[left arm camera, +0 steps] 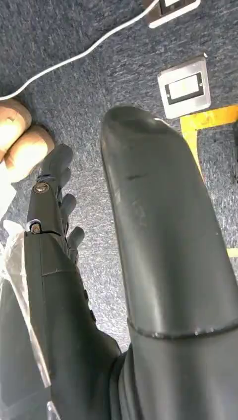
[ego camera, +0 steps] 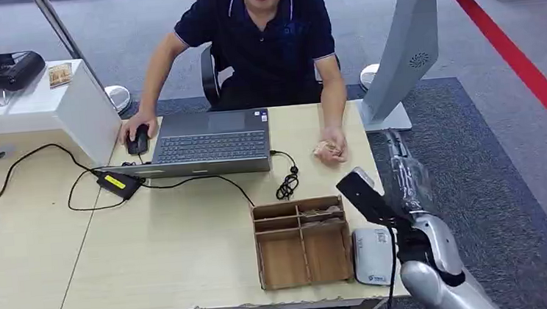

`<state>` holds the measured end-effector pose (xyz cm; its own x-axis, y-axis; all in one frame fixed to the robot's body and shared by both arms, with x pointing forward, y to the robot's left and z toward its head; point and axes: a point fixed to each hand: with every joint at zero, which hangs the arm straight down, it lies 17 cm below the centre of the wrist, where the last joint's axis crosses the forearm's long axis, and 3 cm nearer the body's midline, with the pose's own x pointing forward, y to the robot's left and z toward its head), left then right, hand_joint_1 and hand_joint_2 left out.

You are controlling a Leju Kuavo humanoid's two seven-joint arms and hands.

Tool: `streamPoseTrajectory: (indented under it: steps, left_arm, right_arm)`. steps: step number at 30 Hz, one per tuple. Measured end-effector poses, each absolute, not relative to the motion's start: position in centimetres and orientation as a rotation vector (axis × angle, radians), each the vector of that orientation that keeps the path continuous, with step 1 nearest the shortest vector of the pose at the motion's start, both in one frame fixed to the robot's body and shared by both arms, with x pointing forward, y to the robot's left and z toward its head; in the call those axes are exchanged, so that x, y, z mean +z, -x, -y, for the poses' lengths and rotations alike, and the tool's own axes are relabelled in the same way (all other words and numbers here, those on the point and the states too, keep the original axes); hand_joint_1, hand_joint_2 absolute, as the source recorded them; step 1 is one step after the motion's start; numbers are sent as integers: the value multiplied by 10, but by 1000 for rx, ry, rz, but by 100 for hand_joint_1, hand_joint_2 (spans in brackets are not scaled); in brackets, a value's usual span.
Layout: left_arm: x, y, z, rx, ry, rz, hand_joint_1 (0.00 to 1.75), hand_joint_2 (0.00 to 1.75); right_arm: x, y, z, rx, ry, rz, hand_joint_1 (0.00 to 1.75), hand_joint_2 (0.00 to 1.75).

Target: Pass the card to the sensor for recognition and then transmit it.

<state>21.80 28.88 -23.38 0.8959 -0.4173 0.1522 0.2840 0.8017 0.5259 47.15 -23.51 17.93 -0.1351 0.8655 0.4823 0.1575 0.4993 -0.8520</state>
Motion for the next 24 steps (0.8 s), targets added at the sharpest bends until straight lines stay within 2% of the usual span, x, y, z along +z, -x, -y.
streamPoseTrajectory:
  steps: [8,24]
  left_arm:
    - [-234,-218,-292,-384,-517,264,0,0]
    - [-234,-219,-298,-381,-523,261,0,0]
  right_arm:
    - [193,-464,227,985,955,1570,0,175]
    - [222,-440,188,1229,959,1603,0,175]
